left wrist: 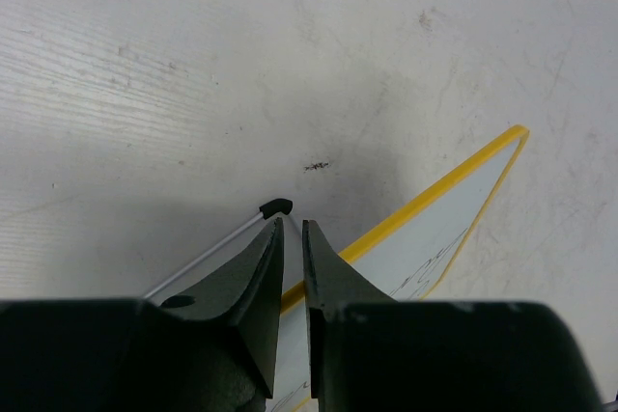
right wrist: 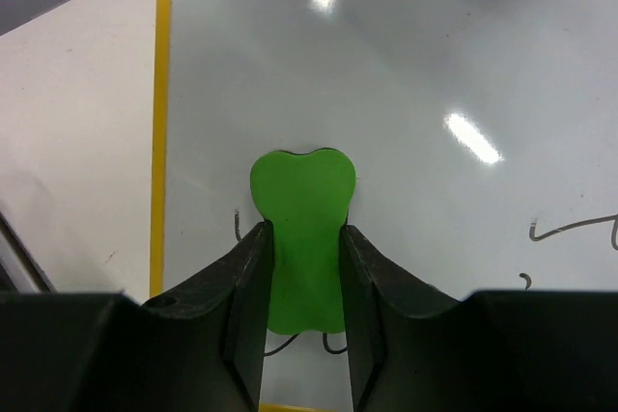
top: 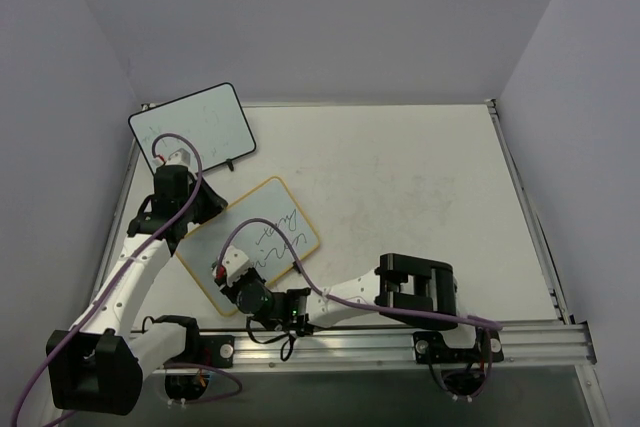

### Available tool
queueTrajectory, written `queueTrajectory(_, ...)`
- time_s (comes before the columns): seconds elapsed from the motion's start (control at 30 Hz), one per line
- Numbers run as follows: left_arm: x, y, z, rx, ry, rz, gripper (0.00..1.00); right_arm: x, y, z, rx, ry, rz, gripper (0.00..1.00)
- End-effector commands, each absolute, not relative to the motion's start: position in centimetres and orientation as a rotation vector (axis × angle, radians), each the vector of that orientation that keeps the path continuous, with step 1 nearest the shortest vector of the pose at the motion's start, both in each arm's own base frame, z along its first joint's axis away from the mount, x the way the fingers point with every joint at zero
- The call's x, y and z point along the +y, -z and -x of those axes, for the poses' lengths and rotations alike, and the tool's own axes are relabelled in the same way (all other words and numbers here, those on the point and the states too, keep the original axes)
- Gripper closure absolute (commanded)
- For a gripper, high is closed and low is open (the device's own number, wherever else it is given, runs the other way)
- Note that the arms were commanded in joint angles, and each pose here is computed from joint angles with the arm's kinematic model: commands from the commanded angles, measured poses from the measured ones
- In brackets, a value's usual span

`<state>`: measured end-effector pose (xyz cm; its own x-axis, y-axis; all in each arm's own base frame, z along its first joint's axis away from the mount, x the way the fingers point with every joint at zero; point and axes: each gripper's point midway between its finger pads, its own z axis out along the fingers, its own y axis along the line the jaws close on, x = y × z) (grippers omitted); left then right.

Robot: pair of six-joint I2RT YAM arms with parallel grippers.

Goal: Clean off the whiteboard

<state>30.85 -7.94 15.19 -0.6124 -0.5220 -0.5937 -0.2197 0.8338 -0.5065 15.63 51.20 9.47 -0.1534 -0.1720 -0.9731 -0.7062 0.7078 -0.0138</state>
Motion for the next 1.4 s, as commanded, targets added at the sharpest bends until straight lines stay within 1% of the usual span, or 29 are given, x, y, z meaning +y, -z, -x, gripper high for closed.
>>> queueTrajectory(0.0, -8.6, -15.8, -31.1, 2.229, 0.523, 0.498, 0.78, 52.2, -7.4, -14.2, 1.717, -0.544, 0.835, 1.00)
queueTrajectory(0.37, -8.6, -15.8, -31.0, 2.231, 0.521, 0.495, 0.78, 54.4, -7.1, -12.0, 1.691, -0.578, 0.934, 1.00)
queueTrajectory(0.63, -8.7, -15.8, -31.0, 2.229, 0.524, 0.494, 0.78, 54.4, -6.9, -12.1, 1.693, -0.560, 0.929, 1.00)
queueTrajectory(1.37, -8.8, -15.6, -31.0, 2.234, 0.526, 0.494, 0.78, 47.6, -6.6, -19.0, 1.786, -0.412, 0.680, 1.00)
